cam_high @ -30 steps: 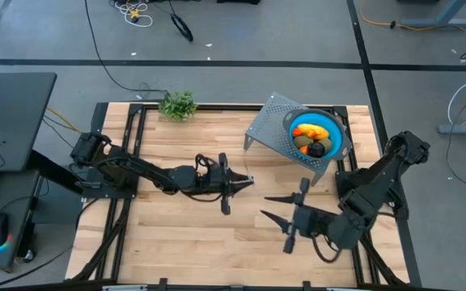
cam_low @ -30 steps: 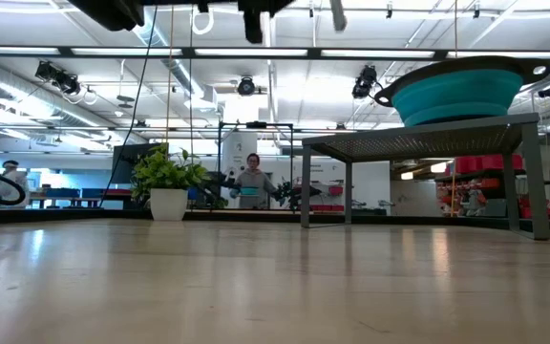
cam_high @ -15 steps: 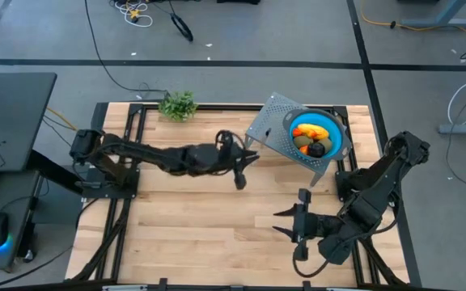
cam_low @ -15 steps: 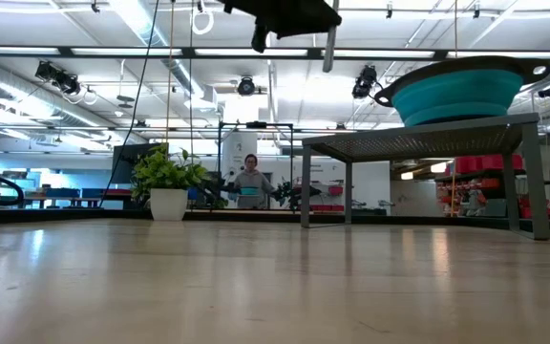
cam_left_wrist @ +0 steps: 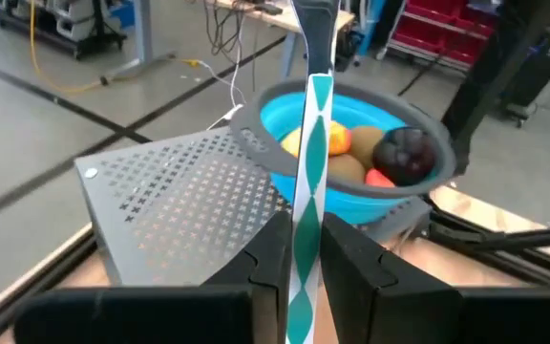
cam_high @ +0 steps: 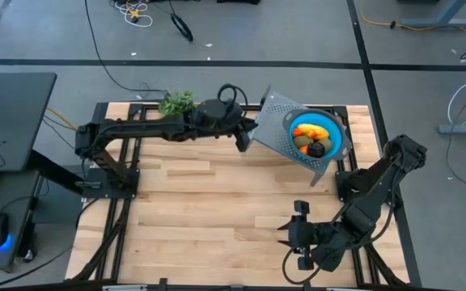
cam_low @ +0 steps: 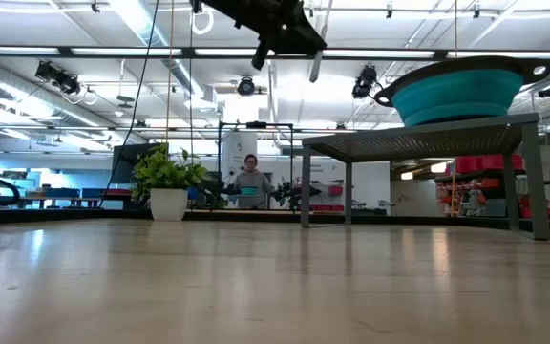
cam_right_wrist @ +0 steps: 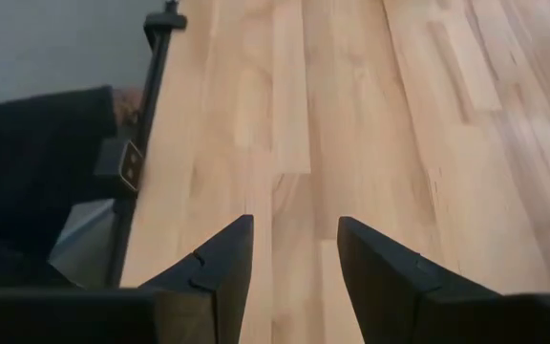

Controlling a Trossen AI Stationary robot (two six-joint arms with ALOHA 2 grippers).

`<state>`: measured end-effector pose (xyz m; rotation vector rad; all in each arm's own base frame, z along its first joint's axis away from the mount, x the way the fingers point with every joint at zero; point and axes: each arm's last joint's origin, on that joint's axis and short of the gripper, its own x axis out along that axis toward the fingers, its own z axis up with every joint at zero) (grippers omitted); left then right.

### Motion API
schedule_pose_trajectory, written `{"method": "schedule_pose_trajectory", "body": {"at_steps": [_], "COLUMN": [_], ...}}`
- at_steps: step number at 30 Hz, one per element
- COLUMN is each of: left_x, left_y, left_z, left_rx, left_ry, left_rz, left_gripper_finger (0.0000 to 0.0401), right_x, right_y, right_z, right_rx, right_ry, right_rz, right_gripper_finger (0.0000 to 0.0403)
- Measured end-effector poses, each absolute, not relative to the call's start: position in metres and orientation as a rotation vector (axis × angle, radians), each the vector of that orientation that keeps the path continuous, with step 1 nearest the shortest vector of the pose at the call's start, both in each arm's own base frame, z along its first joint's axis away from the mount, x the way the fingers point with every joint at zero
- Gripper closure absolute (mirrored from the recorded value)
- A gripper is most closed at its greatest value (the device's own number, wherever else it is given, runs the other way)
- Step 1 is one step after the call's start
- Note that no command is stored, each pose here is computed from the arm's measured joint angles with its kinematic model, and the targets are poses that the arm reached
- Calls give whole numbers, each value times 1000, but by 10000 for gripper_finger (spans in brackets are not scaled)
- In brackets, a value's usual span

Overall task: Pick & Place Fruit
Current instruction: Put the knife on the shelf

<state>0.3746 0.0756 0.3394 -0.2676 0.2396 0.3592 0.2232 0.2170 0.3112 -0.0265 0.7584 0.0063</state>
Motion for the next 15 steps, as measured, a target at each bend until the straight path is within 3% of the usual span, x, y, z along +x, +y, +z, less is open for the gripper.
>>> {"method": "schedule_pose_trajectory", "body": {"at_steps": [15], "left_x": [378], "left_y": [97], "left_z": [341], "left_rx": [-328], "left_ry": [151], "left_rz": [412], "left_gripper_finger": [345], "right_x": [235], "right_y": [229], "right_z": [285], "right_rx": [-89], "right_ry": [821], "right_rz": [-22], "right_gripper_finger": [238]}}
